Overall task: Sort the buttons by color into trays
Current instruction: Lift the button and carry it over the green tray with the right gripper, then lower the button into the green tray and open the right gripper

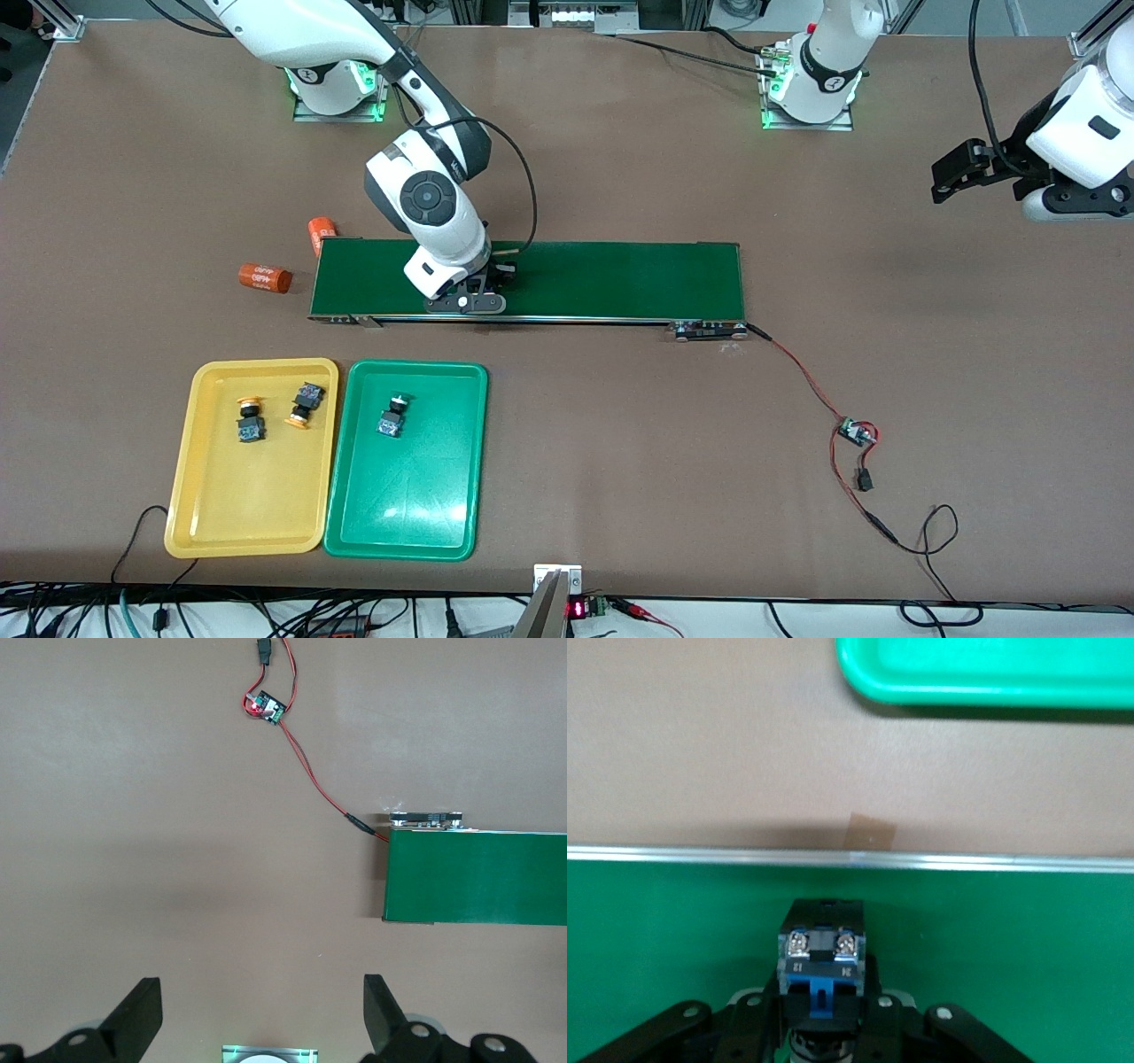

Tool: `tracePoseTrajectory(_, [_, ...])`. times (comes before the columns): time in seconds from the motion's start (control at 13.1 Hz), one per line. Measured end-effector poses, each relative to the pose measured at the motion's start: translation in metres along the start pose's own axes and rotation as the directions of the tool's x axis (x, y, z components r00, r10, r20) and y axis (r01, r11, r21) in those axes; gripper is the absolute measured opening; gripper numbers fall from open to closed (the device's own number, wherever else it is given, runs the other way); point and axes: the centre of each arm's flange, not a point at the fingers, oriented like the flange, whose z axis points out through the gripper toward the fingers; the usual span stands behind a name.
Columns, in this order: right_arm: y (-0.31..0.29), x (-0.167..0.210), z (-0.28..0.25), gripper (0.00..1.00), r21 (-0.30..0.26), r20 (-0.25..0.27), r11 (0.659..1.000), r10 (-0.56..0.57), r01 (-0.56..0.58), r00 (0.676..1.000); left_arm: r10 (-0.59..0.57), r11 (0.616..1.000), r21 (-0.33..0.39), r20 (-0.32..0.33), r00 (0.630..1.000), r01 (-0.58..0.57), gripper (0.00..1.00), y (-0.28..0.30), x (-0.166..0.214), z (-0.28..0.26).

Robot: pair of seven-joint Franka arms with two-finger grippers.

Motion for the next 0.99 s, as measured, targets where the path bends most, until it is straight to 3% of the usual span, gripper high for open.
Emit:
tracePoseTrajectory(0.53, [0.038, 0.076, -0.092, 0.33, 0.045, -0.188, 0.998, -0.025, 0.034, 0.982, 0.011, 1.0, 0.0, 0.0, 1.0, -0.011, 1.0, 0.0, 0.0, 0.0])
tracePoseTrajectory(0.84, [0.085, 0.123, -0.056, 0.33, 0.003, -0.186, 0.998, -0.057, 0.059, 0.981, 0.112, 0.994, 0.0, -0.017, 0.994, -0.112, 1.0, 0.0, 0.002, -0.001])
tracePoseTrajectory(0.99, [0.091, 0.141, -0.033, 0.33, 0.022, -0.218, 0.998, -0.052, 0.058, 0.975, 0.125, 0.992, 0.0, -0.038, 0.991, -0.125, 1.0, -0.002, 0.005, -0.002])
